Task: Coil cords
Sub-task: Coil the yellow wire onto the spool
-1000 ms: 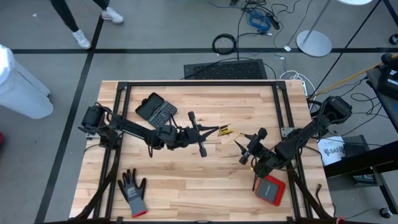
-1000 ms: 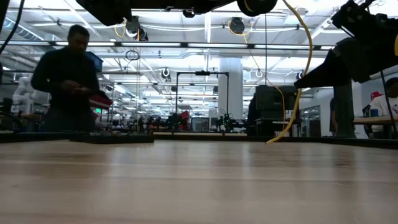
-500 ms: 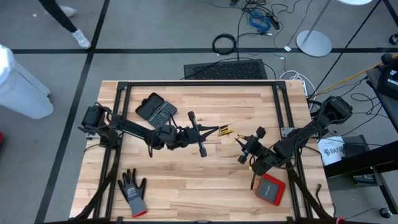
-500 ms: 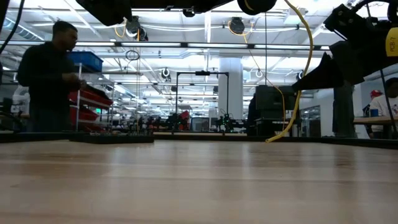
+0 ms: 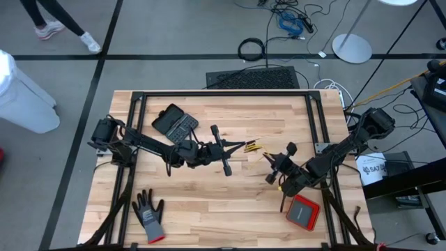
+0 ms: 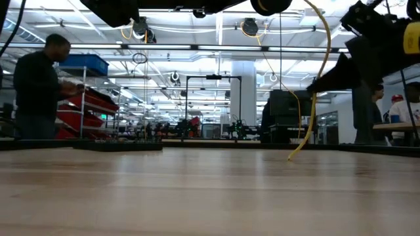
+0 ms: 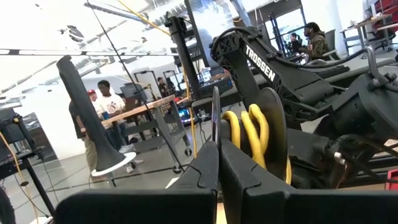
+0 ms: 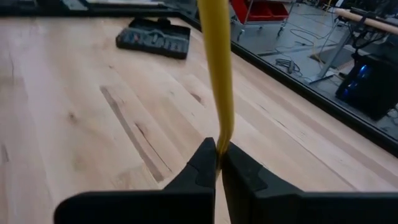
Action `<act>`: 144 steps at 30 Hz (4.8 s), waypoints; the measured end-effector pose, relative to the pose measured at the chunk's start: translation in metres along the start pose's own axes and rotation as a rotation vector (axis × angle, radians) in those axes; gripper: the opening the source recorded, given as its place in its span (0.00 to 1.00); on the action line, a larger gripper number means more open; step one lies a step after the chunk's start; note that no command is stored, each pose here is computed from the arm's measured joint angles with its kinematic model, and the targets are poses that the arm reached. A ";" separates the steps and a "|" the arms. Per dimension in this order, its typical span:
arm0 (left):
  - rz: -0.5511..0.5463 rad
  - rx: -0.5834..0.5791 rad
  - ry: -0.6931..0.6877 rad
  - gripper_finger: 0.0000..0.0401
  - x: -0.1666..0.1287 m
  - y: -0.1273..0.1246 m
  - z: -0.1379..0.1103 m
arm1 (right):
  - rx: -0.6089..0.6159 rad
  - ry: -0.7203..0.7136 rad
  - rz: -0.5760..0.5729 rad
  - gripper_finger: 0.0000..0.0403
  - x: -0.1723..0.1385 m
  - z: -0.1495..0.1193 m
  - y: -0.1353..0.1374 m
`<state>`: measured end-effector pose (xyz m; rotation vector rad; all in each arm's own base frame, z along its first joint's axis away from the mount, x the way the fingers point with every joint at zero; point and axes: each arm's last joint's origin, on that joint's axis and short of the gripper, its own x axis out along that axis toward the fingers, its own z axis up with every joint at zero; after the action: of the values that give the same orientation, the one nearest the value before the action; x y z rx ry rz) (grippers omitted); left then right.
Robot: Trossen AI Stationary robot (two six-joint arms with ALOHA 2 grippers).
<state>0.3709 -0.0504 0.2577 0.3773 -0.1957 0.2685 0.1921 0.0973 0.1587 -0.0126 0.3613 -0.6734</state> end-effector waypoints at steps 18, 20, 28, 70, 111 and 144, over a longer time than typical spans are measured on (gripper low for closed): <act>0.106 -0.196 -0.149 0.00 -0.002 0.010 0.016 | 0.142 -0.056 -0.011 0.00 0.011 0.025 0.012; 0.106 -0.210 -0.149 0.00 -0.001 0.010 0.015 | 0.157 -0.072 -0.007 0.00 0.016 0.027 0.016; 0.107 -0.233 -0.148 0.00 -0.001 0.010 0.015 | 0.165 -0.028 0.061 0.00 0.047 0.029 0.031; 0.124 -0.066 0.008 0.00 -0.001 0.003 0.004 | -0.320 0.228 0.070 0.60 -0.010 0.056 0.043; 0.126 -0.066 0.009 0.00 -0.001 0.003 0.004 | -1.815 0.325 -0.024 0.58 0.017 0.045 0.028; 0.126 -0.040 0.011 0.00 -0.001 0.003 0.003 | -1.614 0.448 -0.124 0.01 0.045 0.052 0.007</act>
<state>0.3685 -0.0491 0.2617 0.3239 -0.2143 0.3898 0.2462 0.0700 0.1915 -1.4425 1.2643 -0.3421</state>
